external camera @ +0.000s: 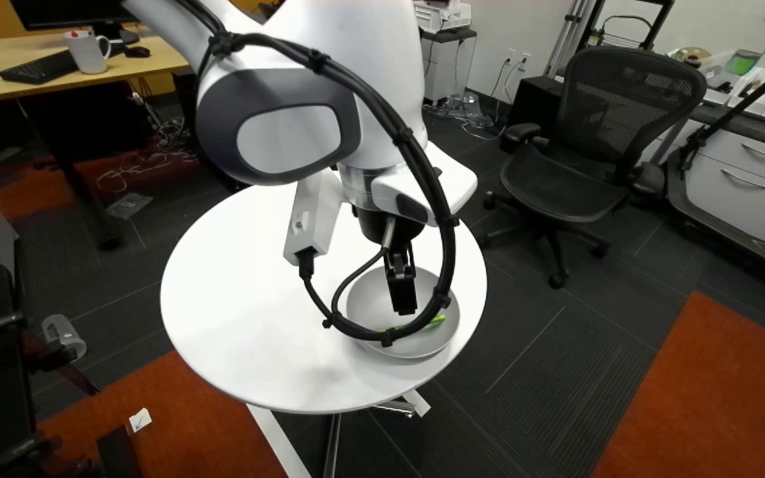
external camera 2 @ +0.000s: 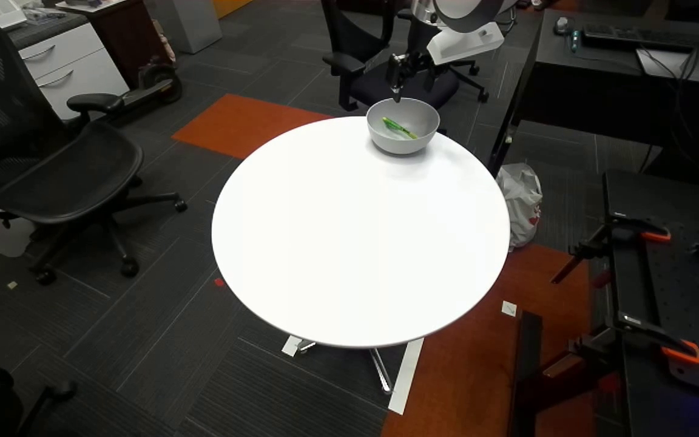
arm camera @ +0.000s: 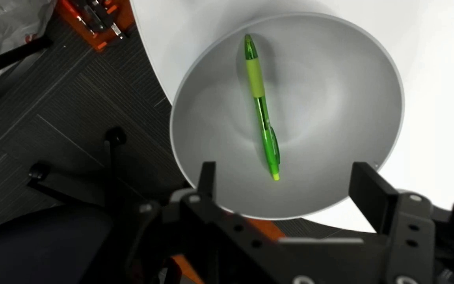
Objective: Pick up the pen from the table and put it in the bowl
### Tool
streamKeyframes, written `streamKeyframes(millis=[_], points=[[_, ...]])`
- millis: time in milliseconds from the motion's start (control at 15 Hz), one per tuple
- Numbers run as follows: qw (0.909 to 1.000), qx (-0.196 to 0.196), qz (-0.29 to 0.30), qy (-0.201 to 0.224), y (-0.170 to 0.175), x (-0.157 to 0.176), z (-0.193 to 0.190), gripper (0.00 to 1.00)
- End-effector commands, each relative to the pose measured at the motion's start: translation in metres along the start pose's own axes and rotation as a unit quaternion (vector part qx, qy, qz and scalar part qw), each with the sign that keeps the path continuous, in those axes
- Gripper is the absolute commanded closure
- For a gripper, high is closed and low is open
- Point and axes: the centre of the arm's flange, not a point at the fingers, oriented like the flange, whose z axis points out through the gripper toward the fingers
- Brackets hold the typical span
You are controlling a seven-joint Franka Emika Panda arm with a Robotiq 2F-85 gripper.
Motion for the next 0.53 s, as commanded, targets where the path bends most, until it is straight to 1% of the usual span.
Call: streamKeyframes(millis=[0,67,467], points=[[0.9999,0.012,0.007,-0.008,0.0019,0.0073,-0.002,0.0],[1.0,0.001,0.004,0.0,0.0016,0.0009,-0.0002,0.0],[1.0,0.001,0.004,-0.001,0.0017,0.0002,0.0016,0.0]])
